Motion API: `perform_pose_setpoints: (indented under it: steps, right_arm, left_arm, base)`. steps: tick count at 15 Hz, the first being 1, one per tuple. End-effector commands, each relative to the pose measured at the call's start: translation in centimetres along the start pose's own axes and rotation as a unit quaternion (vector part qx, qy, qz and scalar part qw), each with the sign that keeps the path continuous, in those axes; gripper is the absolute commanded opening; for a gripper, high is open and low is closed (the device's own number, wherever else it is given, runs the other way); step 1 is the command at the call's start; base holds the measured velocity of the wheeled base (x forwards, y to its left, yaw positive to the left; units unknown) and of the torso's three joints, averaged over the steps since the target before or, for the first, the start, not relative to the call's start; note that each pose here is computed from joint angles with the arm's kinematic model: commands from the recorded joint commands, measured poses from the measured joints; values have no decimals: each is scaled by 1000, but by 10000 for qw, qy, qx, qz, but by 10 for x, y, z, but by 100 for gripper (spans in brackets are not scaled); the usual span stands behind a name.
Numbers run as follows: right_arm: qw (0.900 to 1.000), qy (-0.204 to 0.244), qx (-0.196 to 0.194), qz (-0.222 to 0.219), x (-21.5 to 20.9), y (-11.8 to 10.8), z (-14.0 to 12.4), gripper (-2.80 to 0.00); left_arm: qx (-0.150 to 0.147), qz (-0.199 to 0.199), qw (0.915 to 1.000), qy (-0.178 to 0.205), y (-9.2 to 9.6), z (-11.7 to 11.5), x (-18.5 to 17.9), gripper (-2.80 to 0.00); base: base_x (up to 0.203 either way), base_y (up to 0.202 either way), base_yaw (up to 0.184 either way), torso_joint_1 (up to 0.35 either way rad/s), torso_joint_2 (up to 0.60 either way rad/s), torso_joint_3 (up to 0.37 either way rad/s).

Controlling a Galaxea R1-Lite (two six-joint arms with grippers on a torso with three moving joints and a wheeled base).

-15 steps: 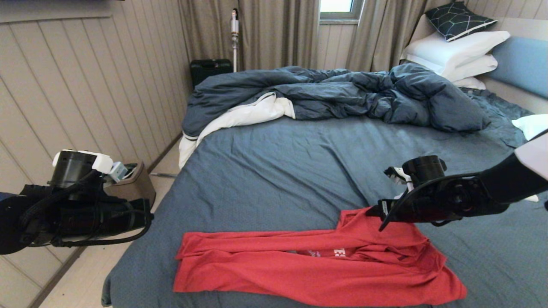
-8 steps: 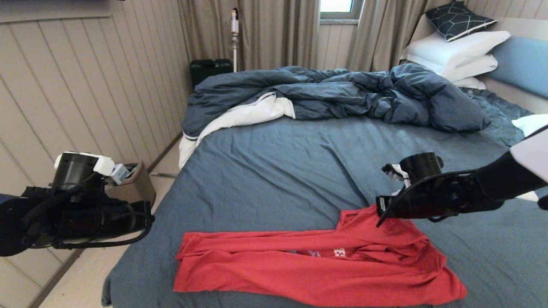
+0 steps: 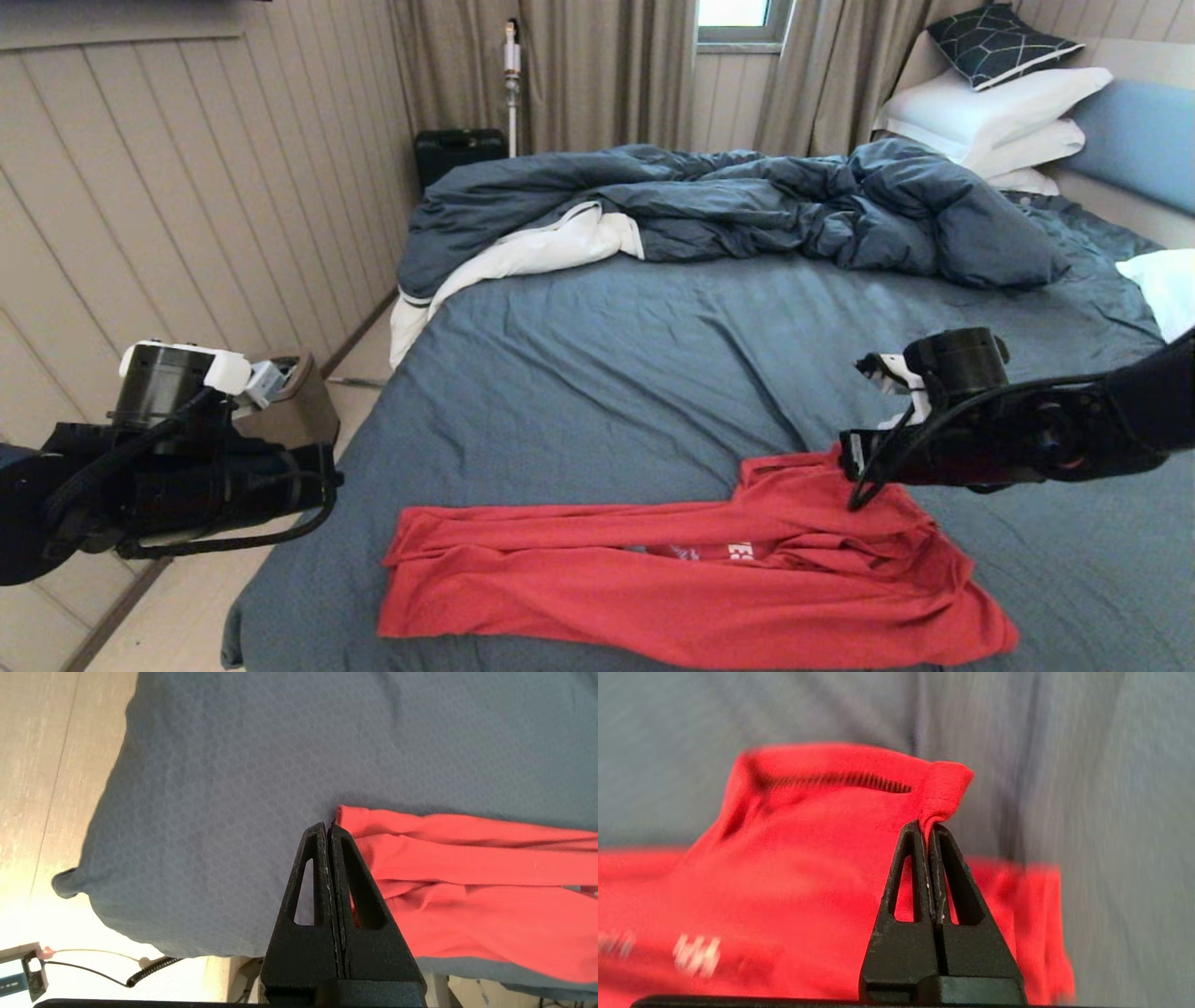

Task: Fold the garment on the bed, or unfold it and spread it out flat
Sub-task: Fold the red T-shirt

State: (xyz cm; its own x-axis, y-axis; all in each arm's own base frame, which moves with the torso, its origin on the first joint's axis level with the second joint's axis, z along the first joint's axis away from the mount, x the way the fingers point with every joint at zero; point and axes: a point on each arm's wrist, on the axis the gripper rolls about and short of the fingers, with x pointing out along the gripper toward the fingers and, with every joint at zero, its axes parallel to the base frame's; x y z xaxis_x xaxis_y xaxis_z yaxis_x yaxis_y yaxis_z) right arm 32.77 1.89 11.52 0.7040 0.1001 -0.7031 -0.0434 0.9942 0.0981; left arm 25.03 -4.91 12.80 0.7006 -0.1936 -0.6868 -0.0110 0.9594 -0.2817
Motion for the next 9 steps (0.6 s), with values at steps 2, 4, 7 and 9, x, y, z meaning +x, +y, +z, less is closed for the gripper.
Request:
perform_pose_setpoints:
  steps: [2,4,7,9]
  right_arm:
    - [9996,-270,-52,31,-44,2,-10,-280]
    - [9998,-208,-55,20,-63,1,-30,-280]
    - [9998,-146,-126,-3,-78,-1,-59,-280]
    - [9995,-237,-199,-7,-82,-3,-72,-280]
  left_arm:
    - [-2,-20,10000,-29,-1,0,-2,-280]
    - [-1,-22,10000,-37,-1,-1,-3,-280]
    - [-2,-24,10000,-20,-1,-1,-3,-280]
    - [0,-25,10000,-20,-1,-2,-3,-280]
  base:
    - [0,0,0,0,0,0]
    - [0,0,0,0,0,0]
    - [0,0,0,0,0,0]
    - [0,0,0,0,0,0]
